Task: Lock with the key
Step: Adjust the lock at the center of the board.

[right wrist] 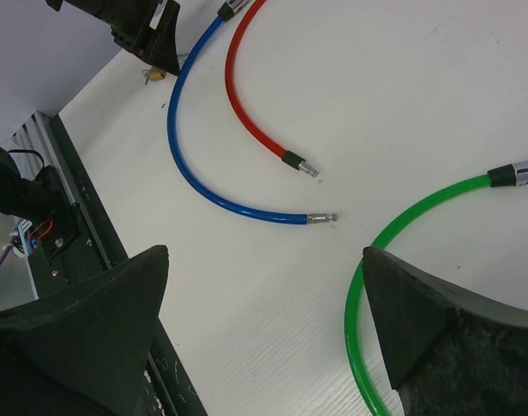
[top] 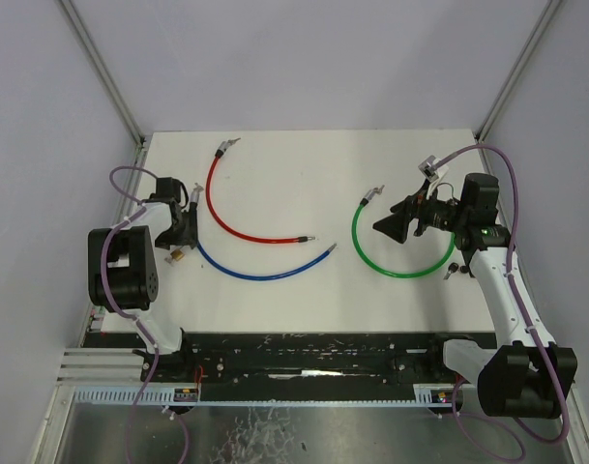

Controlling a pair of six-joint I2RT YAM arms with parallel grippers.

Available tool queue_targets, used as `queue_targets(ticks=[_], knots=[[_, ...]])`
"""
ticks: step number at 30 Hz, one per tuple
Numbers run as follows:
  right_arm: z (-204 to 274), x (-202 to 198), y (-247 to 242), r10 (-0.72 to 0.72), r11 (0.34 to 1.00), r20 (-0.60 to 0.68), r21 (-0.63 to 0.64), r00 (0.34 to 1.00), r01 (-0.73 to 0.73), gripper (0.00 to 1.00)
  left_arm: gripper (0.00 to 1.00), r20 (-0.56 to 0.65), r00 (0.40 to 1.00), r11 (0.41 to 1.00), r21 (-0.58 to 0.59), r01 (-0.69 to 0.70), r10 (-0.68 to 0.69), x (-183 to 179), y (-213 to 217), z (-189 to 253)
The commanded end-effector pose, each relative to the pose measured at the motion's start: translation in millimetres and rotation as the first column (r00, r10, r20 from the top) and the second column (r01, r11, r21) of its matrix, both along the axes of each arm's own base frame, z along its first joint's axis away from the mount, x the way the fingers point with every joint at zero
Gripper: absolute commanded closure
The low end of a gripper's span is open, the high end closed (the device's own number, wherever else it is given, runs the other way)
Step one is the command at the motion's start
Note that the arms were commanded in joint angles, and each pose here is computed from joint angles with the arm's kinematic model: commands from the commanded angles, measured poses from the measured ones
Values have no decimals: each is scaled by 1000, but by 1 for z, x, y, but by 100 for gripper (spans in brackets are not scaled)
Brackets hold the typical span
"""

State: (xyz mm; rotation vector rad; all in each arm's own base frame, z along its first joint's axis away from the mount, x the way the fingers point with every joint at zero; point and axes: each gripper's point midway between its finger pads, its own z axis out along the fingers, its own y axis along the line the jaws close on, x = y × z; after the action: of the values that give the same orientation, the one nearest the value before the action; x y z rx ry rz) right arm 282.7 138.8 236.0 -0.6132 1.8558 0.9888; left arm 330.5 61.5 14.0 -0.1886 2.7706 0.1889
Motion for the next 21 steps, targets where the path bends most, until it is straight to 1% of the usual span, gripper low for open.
queue_targets(ticks=[1, 3, 8, 11, 14, 16, 21], knots=[[24, 2, 4, 24, 1000, 75, 4, 997, -25, 0, 38, -68, 998, 998, -59, -9, 5, -17, -8, -15], [24, 2, 4, 25, 1000, 74, 4, 997, -25, 0, 39, -77, 997, 996, -89, -13, 6, -19, -13, -16], [25, 2, 4, 27, 1000, 74, 7, 997, -27, 0, 50, -94, 995, 982, -185, -29, 11, -22, -30, -15], [26, 1, 4, 27, 1000, 74, 7, 997, -28, 0, 55, -88, 996, 975, -218, -40, 21, -23, -36, -10], [27, 1, 4, 26, 1000, 78, 6, 997, -27, 0, 58, -81, 996, 970, -239, -55, 37, -23, -40, -6], [28, 1, 4, 27, 1000, 81, 6, 996, -28, 0, 62, -85, 994, 968, -236, -88, 70, -23, -40, -6], [27, 1, 4, 25, 1000, 80, 6, 997, -26, 0, 69, -126, 982, 955, -244, -167, 139, -25, -41, -13]])
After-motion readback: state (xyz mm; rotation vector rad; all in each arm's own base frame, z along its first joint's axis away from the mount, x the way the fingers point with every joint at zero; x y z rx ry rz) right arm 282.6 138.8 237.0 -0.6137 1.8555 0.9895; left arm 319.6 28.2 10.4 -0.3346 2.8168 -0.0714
